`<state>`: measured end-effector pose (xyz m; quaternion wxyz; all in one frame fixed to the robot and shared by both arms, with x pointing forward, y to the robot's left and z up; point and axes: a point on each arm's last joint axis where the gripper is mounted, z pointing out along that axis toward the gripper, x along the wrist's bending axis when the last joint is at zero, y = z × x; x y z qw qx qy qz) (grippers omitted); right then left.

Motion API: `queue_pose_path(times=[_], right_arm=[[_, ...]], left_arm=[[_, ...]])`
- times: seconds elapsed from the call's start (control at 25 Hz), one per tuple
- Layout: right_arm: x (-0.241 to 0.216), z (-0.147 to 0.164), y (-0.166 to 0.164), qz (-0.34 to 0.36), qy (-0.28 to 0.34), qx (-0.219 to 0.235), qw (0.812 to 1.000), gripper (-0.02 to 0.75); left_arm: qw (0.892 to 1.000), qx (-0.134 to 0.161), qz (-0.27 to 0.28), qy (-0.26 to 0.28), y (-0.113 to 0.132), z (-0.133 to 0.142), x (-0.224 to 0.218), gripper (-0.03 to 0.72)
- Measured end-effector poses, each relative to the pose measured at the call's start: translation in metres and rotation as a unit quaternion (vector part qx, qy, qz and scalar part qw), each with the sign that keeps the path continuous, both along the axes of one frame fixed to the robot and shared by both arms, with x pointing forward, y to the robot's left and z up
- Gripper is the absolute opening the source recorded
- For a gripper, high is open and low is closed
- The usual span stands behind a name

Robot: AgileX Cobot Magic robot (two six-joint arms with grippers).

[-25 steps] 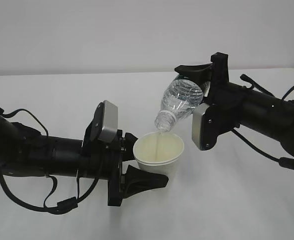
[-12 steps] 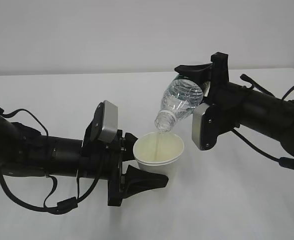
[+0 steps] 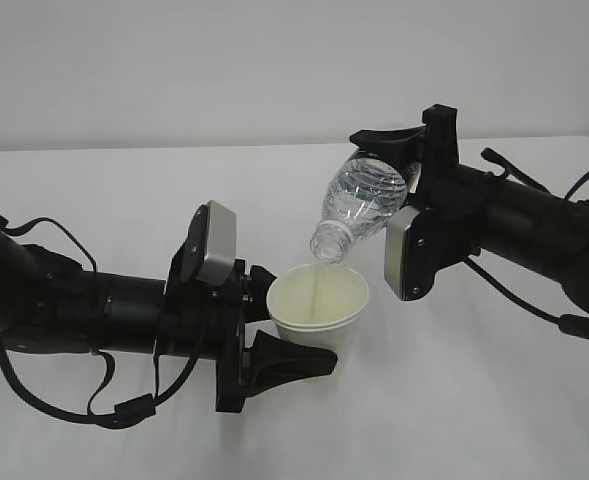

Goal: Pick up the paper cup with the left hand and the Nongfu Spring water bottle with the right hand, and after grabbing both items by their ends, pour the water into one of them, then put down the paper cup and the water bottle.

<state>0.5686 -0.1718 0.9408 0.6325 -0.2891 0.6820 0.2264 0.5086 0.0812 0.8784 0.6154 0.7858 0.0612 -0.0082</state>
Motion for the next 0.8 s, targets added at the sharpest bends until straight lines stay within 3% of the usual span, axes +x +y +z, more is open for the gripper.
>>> queue_pose_path(times=[0.8], right_arm=[[-0.0001,0.0007,0.0002,0.001,-0.003,0.002,1.0,0.456]], left_arm=[[1.0,0.0,0.0,0.0,0.0,0.0,0.0,0.477]])
